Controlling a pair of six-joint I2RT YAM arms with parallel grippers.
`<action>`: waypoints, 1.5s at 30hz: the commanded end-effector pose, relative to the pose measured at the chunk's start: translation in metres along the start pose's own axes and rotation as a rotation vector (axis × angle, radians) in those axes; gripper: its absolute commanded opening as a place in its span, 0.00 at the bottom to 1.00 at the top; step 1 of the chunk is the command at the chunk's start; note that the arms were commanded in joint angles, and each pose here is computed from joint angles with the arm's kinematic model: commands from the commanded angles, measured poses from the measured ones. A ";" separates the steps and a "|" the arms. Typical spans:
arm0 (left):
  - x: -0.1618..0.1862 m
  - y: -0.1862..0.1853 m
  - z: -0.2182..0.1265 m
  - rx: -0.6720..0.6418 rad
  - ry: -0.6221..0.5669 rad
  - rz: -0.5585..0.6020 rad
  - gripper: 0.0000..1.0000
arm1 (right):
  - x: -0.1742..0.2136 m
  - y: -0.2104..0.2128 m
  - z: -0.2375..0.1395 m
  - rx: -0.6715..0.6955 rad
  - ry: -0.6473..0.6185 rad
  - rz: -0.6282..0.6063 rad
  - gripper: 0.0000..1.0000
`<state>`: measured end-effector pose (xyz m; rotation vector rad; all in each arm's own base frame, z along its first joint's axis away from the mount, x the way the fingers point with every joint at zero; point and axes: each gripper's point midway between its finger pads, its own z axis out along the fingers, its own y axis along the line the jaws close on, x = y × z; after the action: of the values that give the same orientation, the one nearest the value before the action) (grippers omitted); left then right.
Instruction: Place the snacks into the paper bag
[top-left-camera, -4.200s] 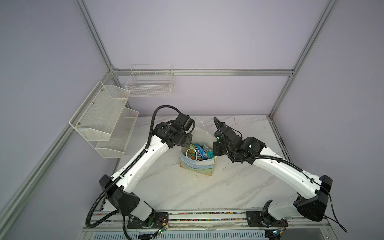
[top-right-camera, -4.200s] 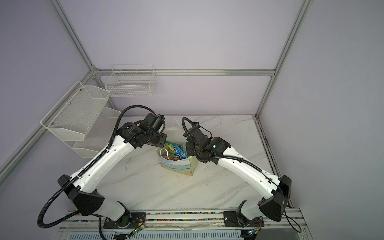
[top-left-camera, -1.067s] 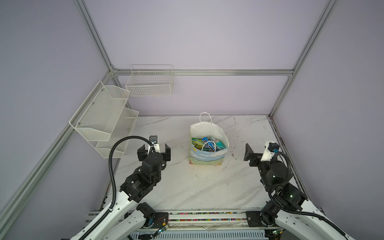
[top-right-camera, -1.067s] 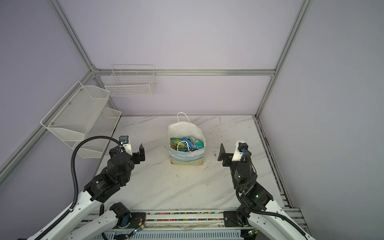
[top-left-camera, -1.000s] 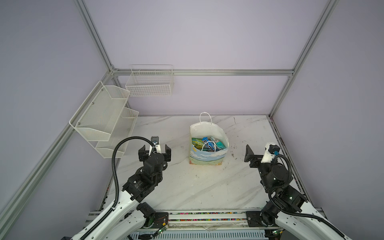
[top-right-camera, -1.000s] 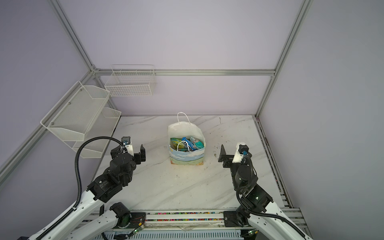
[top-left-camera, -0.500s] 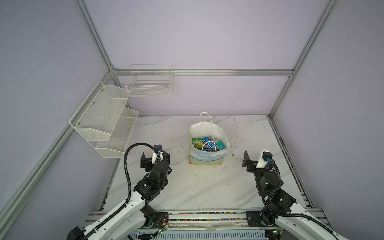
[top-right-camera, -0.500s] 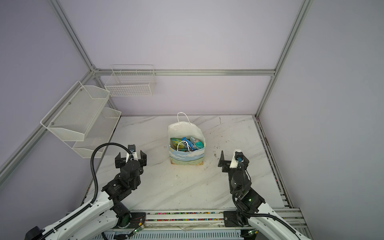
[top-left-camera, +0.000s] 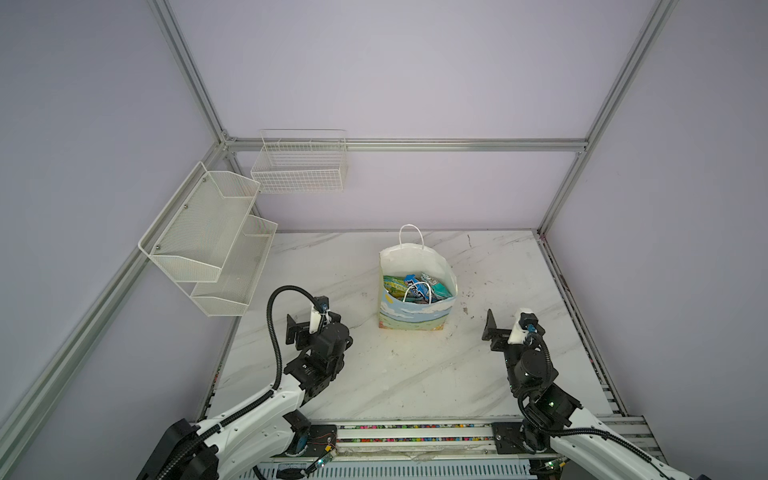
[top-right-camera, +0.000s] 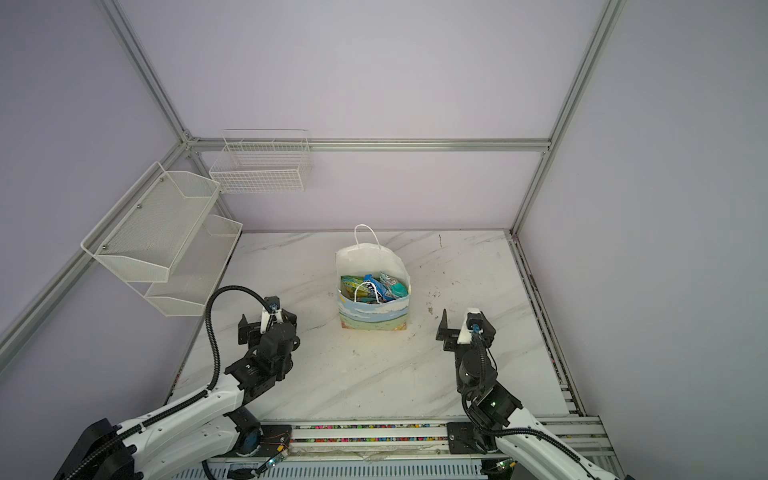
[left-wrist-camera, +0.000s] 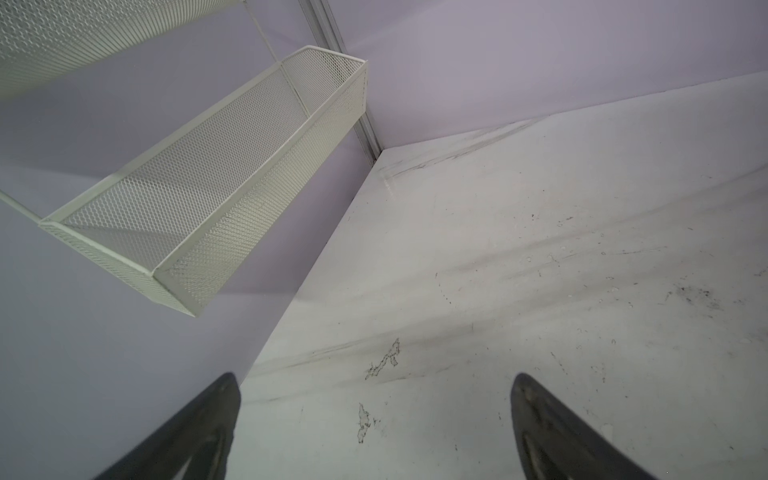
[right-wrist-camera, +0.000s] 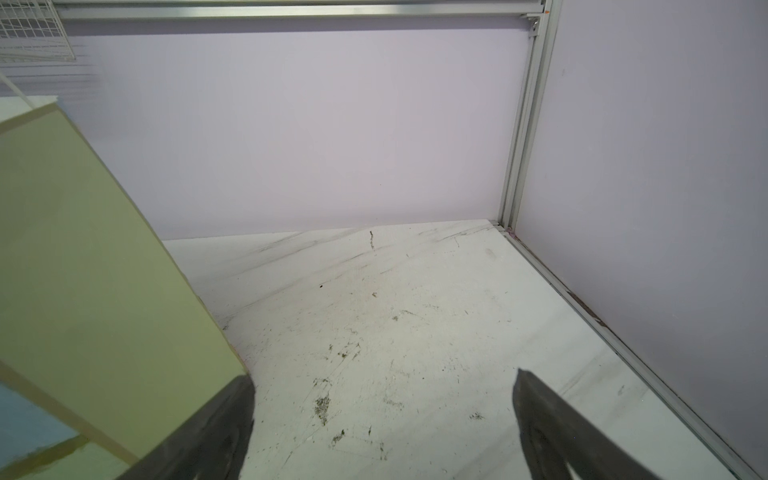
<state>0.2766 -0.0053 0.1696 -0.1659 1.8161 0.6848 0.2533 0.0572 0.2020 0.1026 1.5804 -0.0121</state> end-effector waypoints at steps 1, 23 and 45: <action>0.021 0.006 0.003 -0.038 0.018 -0.058 1.00 | -0.011 -0.012 -0.001 0.063 -0.050 0.031 0.97; 0.019 0.034 0.000 -0.100 -0.060 -0.190 1.00 | -0.023 -0.028 -0.010 0.108 -0.198 0.052 0.96; 0.013 0.034 0.009 -0.069 -0.125 -0.255 1.00 | -0.023 -0.044 0.009 0.119 -0.248 0.108 0.93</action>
<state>0.2641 0.0284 0.1697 -0.3721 1.6447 0.5900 0.2612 0.0119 0.2269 0.2652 1.3532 -0.0769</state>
